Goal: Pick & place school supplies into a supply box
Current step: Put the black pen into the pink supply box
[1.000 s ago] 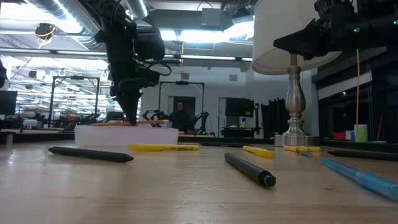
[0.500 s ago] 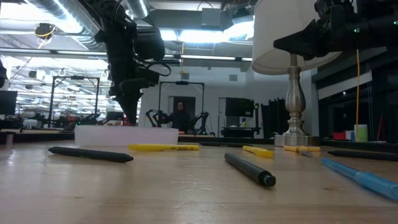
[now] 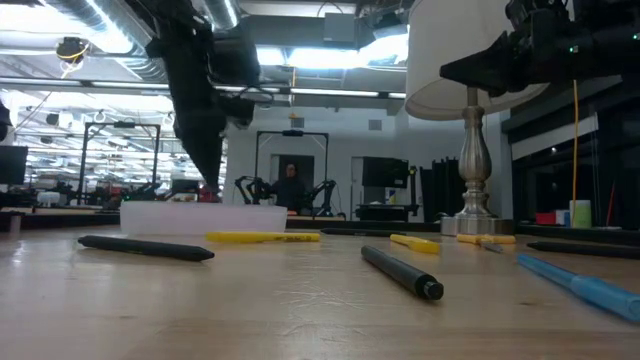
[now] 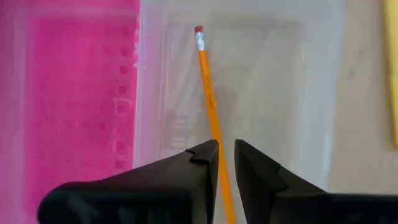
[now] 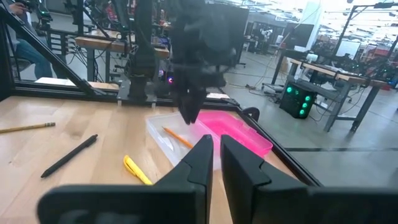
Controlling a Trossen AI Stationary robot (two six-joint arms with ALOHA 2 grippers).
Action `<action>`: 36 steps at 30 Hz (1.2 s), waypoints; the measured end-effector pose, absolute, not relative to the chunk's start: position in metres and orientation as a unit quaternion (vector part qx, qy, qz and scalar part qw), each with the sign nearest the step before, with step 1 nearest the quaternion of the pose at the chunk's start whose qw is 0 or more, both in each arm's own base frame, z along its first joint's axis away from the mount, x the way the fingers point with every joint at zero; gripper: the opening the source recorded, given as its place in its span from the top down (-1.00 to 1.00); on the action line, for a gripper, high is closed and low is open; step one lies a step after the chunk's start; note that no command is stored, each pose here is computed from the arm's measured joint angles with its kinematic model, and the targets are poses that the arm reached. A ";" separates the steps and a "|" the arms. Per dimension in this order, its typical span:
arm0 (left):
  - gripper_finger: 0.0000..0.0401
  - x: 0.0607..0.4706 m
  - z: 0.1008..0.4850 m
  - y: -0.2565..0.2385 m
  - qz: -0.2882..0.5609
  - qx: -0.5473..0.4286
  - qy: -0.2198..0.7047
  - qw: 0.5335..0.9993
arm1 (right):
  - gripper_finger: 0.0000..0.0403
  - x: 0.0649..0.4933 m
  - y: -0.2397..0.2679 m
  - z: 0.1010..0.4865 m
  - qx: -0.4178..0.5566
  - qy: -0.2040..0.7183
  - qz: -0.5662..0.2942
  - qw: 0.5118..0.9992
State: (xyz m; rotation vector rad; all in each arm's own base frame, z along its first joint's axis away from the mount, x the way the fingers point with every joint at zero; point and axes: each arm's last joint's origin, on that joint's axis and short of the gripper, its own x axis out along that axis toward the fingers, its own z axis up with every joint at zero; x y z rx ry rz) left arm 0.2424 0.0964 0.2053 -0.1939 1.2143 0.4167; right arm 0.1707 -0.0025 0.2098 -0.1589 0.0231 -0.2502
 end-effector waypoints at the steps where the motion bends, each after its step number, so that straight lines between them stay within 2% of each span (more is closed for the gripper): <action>1: 0.78 0.241 0.210 0.094 0.195 -0.086 0.558 0.802 | 0.82 0.171 -0.003 0.209 -0.080 0.014 -0.124 0.989; 8: 0.98 0.226 0.249 0.073 0.225 -0.030 0.489 0.842 | 0.82 0.171 -0.003 0.207 -0.123 0.033 -0.122 0.984; 15: 0.99 0.216 0.272 0.045 0.211 0.006 0.423 0.881 | 0.82 0.170 -0.003 0.205 -0.142 0.047 -0.128 0.980; 20: 0.99 0.203 0.263 0.028 0.210 0.031 0.357 0.910 | 0.82 0.170 -0.005 0.203 -0.144 0.059 -0.154 0.976; 31: 0.98 0.172 0.238 -0.001 0.136 0.037 0.245 0.959 | 0.82 0.169 -0.004 0.193 -0.046 0.095 -0.148 0.983; 36: 1.00 0.164 0.237 -0.011 0.111 0.032 0.228 0.967 | 0.90 0.171 0.003 0.200 0.010 0.164 -0.138 0.977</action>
